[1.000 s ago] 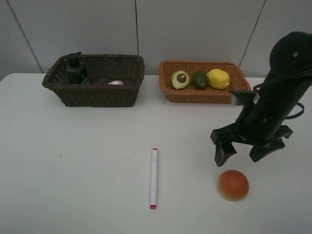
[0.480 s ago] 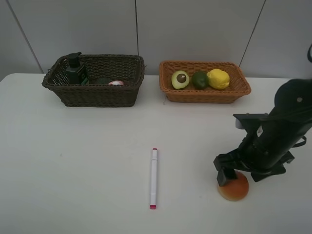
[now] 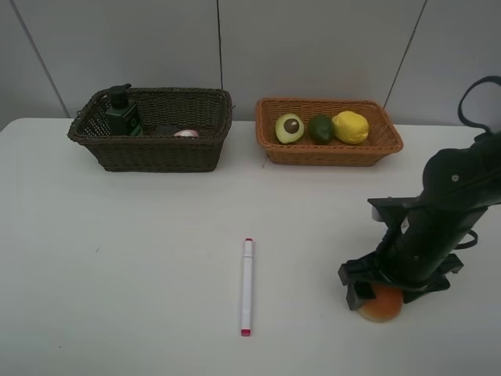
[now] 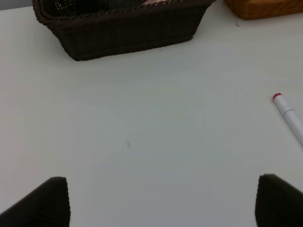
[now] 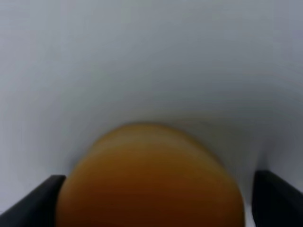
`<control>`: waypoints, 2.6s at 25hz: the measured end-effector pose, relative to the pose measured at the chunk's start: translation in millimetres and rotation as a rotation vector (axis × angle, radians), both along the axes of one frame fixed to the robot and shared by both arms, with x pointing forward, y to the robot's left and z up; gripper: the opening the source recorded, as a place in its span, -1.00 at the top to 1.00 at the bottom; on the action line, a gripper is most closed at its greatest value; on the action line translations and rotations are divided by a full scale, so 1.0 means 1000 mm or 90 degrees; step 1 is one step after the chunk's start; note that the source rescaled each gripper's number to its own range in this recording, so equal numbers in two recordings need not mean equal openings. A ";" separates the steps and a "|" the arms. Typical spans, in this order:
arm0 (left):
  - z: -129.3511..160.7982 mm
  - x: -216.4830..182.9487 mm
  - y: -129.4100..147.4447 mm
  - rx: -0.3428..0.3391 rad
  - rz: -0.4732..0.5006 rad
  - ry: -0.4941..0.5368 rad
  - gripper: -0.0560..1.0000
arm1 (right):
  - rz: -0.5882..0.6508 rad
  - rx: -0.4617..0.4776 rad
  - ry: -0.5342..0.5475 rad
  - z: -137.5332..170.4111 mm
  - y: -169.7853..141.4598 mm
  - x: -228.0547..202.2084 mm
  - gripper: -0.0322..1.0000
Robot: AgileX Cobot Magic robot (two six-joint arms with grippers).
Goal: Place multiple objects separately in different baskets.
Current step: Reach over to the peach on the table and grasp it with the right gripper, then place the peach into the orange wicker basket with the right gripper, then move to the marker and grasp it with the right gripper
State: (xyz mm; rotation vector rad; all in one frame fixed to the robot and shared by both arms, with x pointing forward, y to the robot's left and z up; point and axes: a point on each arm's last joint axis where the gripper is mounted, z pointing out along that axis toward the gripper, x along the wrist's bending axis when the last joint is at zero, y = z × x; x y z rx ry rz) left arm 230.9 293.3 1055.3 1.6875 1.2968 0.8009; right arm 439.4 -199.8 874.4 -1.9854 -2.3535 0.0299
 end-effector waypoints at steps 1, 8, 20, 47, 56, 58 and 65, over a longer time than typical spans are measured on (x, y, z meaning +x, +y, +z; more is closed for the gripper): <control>0.000 0.000 0.000 0.000 0.000 0.000 -1.00 | 0.002 -0.001 -0.001 0.000 0.000 0.000 -0.45; 0.000 0.000 0.000 0.000 0.001 0.000 -1.00 | 0.002 -0.004 0.007 0.000 -0.001 -0.001 -0.21; 0.000 0.000 0.000 0.000 0.001 0.000 -1.00 | 0.038 0.011 -0.147 0.096 0.015 0.072 -0.21; 0.000 0.000 0.000 0.000 0.001 0.000 -1.00 | -0.019 -0.041 -0.183 0.108 0.007 0.269 -0.98; 0.000 0.000 0.000 0.000 0.001 0.000 -1.00 | -0.056 0.064 -0.208 0.197 0.002 0.192 -0.99; 0.000 0.000 0.000 0.000 0.001 0.000 -1.00 | -0.064 0.073 -0.178 0.198 0.003 0.159 -0.99; 0.000 0.000 0.000 0.000 0.001 0.000 -1.00 | -0.017 0.044 -0.035 0.157 0.059 0.045 -0.99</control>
